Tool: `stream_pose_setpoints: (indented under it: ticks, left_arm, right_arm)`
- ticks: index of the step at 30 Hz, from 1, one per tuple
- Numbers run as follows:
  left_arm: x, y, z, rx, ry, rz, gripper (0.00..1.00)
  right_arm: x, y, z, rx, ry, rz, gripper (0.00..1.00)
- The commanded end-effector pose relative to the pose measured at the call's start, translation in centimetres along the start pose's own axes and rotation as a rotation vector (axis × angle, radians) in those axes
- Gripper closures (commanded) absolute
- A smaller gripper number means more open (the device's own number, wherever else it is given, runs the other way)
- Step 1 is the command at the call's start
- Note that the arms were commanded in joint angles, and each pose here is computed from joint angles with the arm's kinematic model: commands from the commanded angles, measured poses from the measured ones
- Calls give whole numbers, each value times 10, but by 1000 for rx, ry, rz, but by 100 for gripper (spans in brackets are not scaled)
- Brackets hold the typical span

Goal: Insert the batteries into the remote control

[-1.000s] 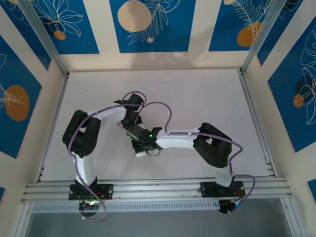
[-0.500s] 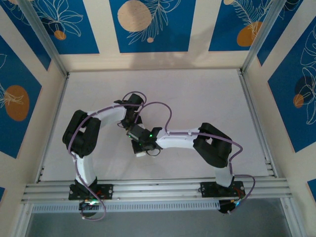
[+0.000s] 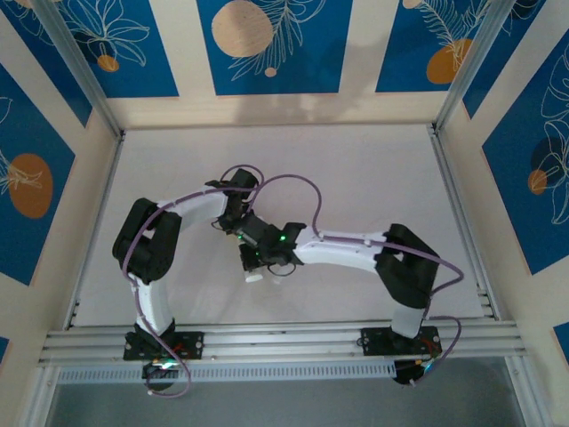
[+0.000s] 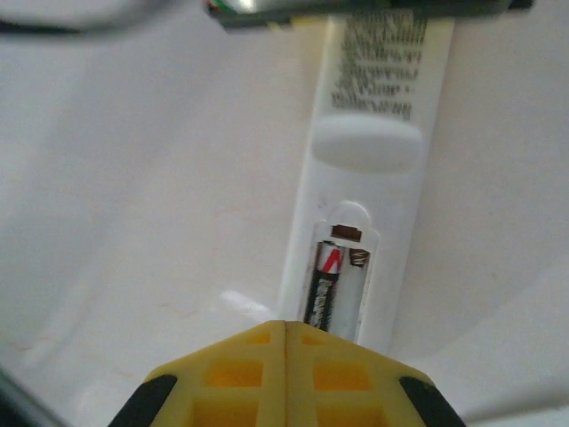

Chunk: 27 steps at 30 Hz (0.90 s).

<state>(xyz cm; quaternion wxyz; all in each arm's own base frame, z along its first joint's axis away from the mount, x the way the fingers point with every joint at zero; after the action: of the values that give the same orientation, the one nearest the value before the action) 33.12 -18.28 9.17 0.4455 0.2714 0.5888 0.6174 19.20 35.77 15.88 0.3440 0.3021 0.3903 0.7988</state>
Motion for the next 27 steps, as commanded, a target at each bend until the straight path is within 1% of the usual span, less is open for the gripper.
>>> stream_pose_setpoints:
  ticks: [1,3,6,8,9,11,13,14,18,21,23,24,27]
  left_arm:
    - [-3,-7,-5,20,-13,-36,63]
    - [-4,-4,-5,15,-15,-46,55]
    - [-5,1,-4,9,-24,-56,47]
    - [-6,5,-3,3,-31,-67,42]
    - [-6,8,-3,-1,-34,-71,41]
    - [-7,16,-2,-16,-38,-83,38]
    - [-10,27,0,-32,-46,-101,35]
    - [-10,34,1,-40,-52,-109,34]
    - [-11,75,3,-86,-112,-158,30]
    - [-10,114,-1,-118,-212,-223,30]
    - [-10,142,-10,-148,-305,-301,31]
    - [-9,156,-15,-161,-350,-345,31]
    - [-2,191,-33,-197,-477,-513,31]
  right_arm:
    - [-13,35,0,-72,-32,-27,92]
    - [-25,51,-6,-118,-64,-48,89]
    - [-46,75,-14,-176,-119,-78,81]
    - [-63,89,-19,-200,-155,-94,74]
    - [-70,94,-22,-208,-170,-99,69]
    - [-84,106,-27,-232,-199,-112,53]
    - [-96,114,-34,-254,-221,-117,43]
    - [-102,118,-37,-263,-240,-119,40]
    - [-127,126,-45,-263,-325,-124,35]
    - [-141,122,-47,-221,-373,-123,35]
    - [-148,117,-46,-182,-398,-133,36]
    - [-150,114,-45,-162,-406,-138,38]
    - [-155,99,-39,-82,-441,-160,48]
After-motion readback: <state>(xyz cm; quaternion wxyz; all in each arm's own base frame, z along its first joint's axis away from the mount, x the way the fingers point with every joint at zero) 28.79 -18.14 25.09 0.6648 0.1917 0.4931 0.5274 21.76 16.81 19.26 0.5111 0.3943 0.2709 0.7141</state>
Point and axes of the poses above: each hand's point on the last joint's axis, 136 mm out from that joint toward the fingers, its own y axis back along the fingers, its own x axis along the line the jaws close on, z = x × y, the point moved 7 cm from there along y, back along the fingers, and after that the axes turned 13 degrees about y, right-handed, at the moved point
